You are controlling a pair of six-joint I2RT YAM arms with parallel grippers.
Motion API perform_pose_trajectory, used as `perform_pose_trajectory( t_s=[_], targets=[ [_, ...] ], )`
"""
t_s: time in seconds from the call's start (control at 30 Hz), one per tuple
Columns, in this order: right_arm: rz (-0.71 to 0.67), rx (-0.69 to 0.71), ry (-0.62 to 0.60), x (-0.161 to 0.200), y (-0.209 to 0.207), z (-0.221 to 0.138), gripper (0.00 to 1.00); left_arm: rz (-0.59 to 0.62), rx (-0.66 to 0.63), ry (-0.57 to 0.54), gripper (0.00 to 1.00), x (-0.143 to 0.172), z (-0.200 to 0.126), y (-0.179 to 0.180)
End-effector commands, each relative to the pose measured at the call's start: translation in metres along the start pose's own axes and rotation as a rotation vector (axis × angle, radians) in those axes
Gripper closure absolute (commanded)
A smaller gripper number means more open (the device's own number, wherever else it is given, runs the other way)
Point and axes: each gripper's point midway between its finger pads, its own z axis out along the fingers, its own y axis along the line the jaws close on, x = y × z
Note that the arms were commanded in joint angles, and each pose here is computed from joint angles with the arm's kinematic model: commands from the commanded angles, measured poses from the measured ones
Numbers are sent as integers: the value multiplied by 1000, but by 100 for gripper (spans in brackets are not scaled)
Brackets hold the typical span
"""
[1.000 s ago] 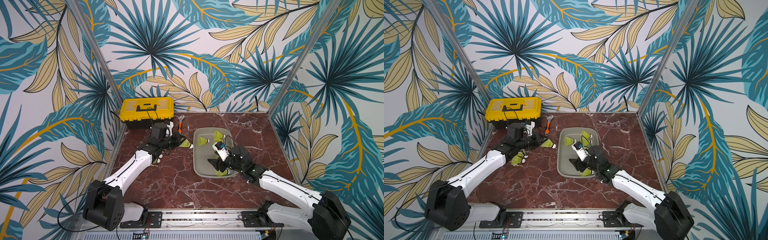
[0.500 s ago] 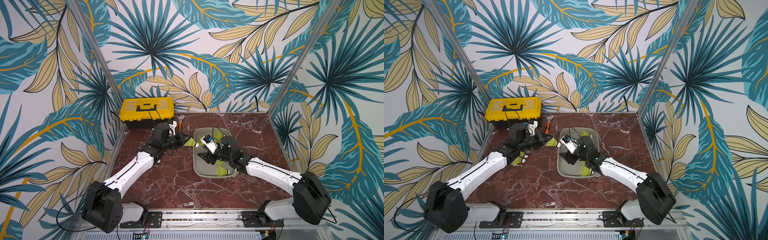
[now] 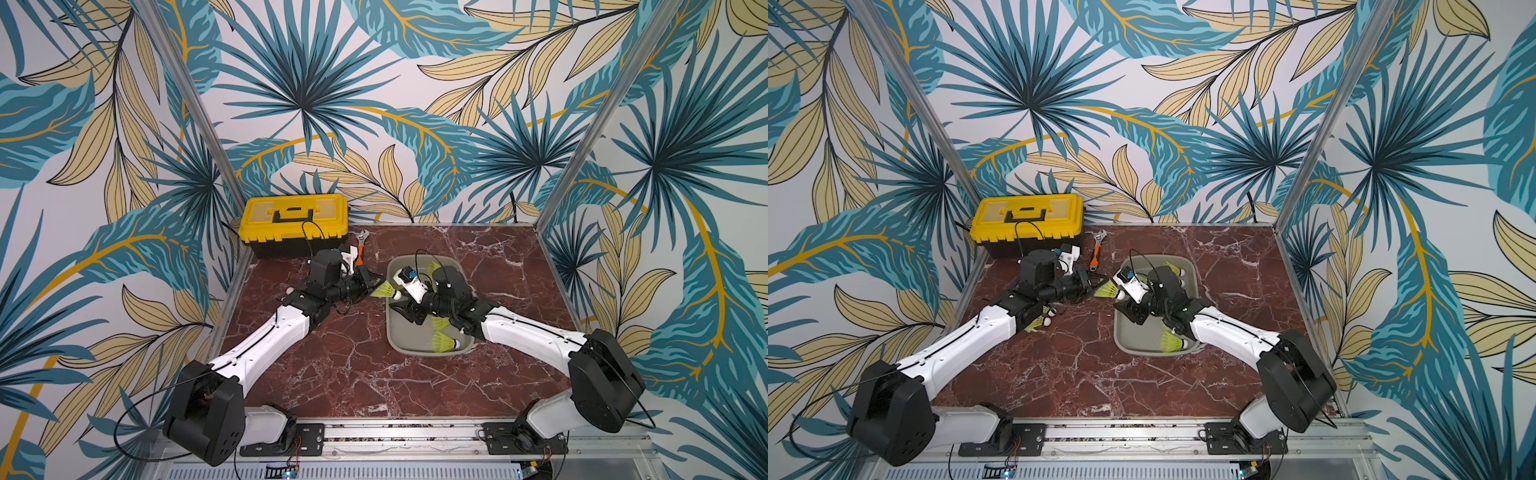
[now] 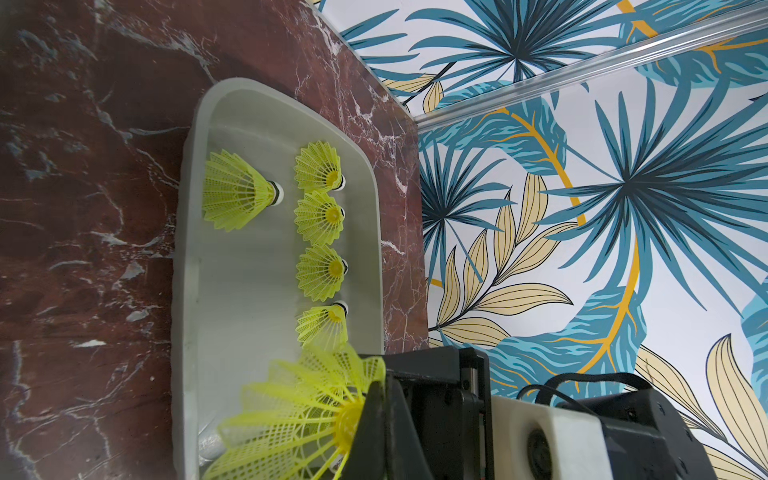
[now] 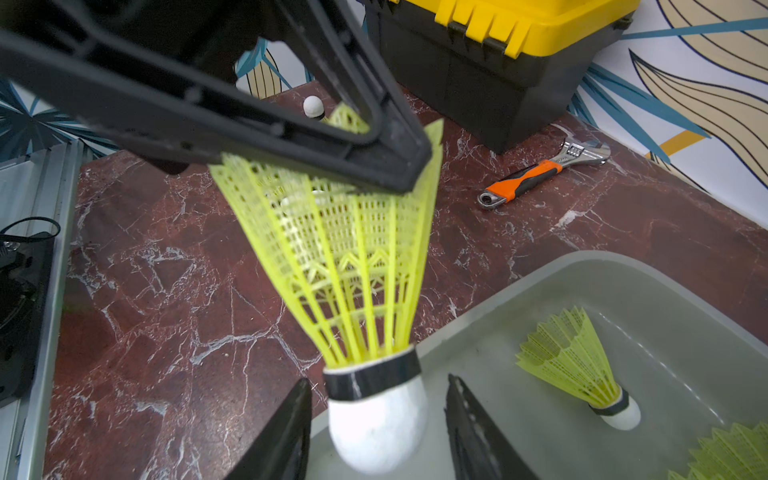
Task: Put the shuttlecocks into the storage box
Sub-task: Place the shuttlecock in the storage box.
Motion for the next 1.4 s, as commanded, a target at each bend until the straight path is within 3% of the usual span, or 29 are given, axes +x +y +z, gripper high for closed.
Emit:
perform_pose_trajectory(
  t_s=[0.0,0.4,0.5,0.63,0.73,0.83,1.03,1.37],
  targets=[
    [-23,-28,-28,-10,5,1,54,7,8,21,100,7,2,4],
    [-53,-16,-22,-10,3,0,64,7,15,55,100,12,6,5],
    [-62,-19,-17,-9,4,-1,74,7,9,60,99,13,7,7],
    [-85,-11,2,-6,4,-6,78,48,-17,78,73,14,4,6],
    [-107,-4,30,0,4,-9,80,133,-53,112,61,16,0,5],
    [-125,-5,56,5,5,-12,80,229,-78,183,56,22,-4,4],
    [-151,-33,74,8,12,-20,79,381,-65,311,55,33,-11,-1],
    [-159,-54,94,12,16,-23,79,429,-26,397,64,42,-12,-6]
  ],
)
